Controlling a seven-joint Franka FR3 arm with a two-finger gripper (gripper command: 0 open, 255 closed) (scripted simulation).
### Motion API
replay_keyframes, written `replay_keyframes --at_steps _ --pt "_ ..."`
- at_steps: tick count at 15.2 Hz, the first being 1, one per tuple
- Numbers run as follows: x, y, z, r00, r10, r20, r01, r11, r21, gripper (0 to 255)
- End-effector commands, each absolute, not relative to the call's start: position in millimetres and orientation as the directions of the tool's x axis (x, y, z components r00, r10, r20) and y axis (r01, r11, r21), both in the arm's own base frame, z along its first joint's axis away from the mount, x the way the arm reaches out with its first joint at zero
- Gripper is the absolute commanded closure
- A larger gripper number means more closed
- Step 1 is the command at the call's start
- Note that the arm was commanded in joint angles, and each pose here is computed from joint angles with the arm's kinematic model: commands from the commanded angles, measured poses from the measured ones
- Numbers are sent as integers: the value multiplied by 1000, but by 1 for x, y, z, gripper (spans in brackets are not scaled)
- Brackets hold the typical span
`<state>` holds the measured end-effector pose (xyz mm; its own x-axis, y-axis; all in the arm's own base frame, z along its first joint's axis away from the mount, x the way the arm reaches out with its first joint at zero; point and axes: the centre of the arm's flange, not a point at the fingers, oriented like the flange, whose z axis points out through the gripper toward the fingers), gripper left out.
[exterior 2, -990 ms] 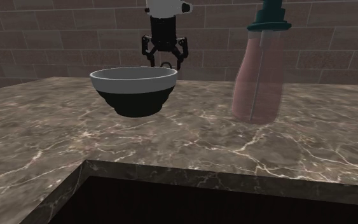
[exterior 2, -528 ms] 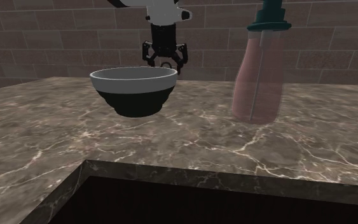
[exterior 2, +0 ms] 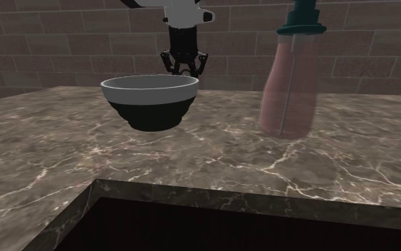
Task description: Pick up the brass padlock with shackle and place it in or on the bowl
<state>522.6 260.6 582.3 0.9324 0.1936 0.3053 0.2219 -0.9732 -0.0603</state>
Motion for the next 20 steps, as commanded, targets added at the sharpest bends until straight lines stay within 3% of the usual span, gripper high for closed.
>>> replay_keyframes --at_steps 1,20 --pt "523 260 582 933 193 304 221 -973 -60 255" --pt "523 260 661 933 193 304 221 -973 -60 255"
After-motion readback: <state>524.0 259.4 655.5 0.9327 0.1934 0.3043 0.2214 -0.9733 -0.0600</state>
